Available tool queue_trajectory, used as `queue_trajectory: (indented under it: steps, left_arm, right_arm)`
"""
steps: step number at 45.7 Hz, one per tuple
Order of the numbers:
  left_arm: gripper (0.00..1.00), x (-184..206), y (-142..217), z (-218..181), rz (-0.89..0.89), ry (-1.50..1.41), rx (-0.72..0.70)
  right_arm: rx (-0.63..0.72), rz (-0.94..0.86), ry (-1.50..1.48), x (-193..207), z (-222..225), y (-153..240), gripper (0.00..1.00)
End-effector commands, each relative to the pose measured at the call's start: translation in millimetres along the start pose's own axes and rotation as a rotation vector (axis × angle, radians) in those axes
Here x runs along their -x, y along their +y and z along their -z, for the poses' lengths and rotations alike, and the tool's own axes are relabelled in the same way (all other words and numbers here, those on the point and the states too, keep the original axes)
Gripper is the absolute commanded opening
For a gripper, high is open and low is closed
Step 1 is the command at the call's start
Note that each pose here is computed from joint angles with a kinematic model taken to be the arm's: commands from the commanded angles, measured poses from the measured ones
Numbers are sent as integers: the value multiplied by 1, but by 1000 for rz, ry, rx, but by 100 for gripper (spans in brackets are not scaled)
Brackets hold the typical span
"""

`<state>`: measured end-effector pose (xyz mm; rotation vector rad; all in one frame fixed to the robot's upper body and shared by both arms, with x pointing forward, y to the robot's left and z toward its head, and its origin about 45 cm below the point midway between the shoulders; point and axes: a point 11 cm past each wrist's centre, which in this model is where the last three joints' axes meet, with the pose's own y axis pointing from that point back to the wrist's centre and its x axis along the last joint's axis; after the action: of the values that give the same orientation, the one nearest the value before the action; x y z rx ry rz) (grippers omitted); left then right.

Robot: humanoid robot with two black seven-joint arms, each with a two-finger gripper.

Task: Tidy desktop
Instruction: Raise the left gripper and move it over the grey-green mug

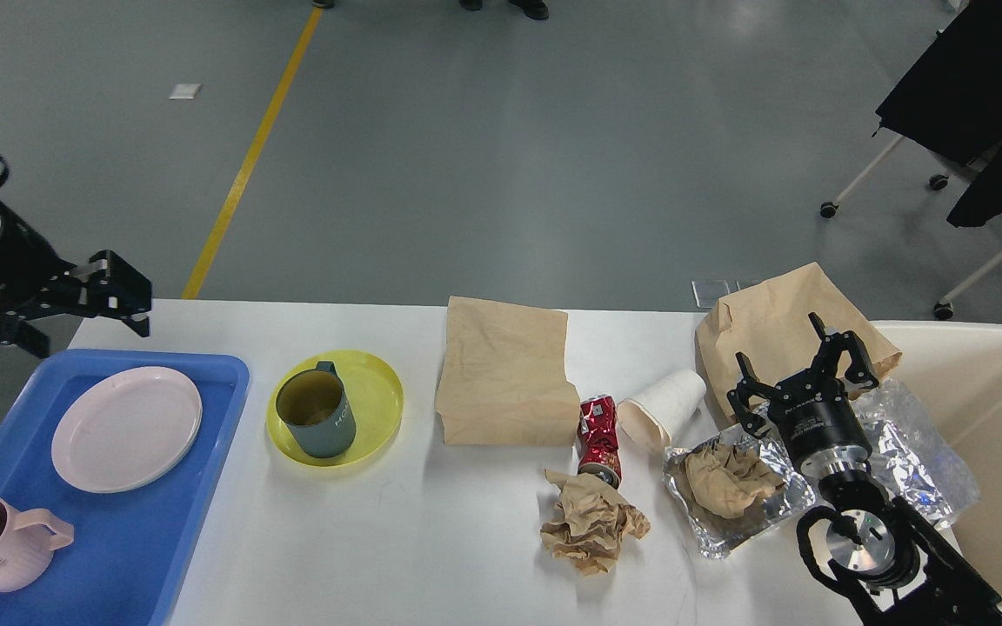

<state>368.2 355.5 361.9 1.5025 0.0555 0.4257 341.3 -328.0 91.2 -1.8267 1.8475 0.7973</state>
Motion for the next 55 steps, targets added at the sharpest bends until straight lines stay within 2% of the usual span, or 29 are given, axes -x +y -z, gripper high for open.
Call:
queue_trajectory:
  steps: [1,8,14,21,41,47,55]
  left_arm:
    - [96,20,22,-73,-4,-103,45]
    - [96,55,46,-127,9,-193,88]
    - [96,82,57,-142,34,-213,105]
    - [96,95,70,-139,36,-201,121]
    - [96,91,60,-126,52,-151,115]
    - [96,78,46,-117,54,-105,139]
    - [96,57,0,-86,71,12,151]
  right_arm:
    - [0,0,1,0,0,0,100]
    - [0,0,-1,0,0,0,100]
    - [1,-1,0,0,0,0,100]
    - [1,-1,0,0,0,0,100]
    - [0,0,1,0,0,0,100]
    - [0,0,1,0,0,0,100]
    - [0,0,-1,0,0,0,100]
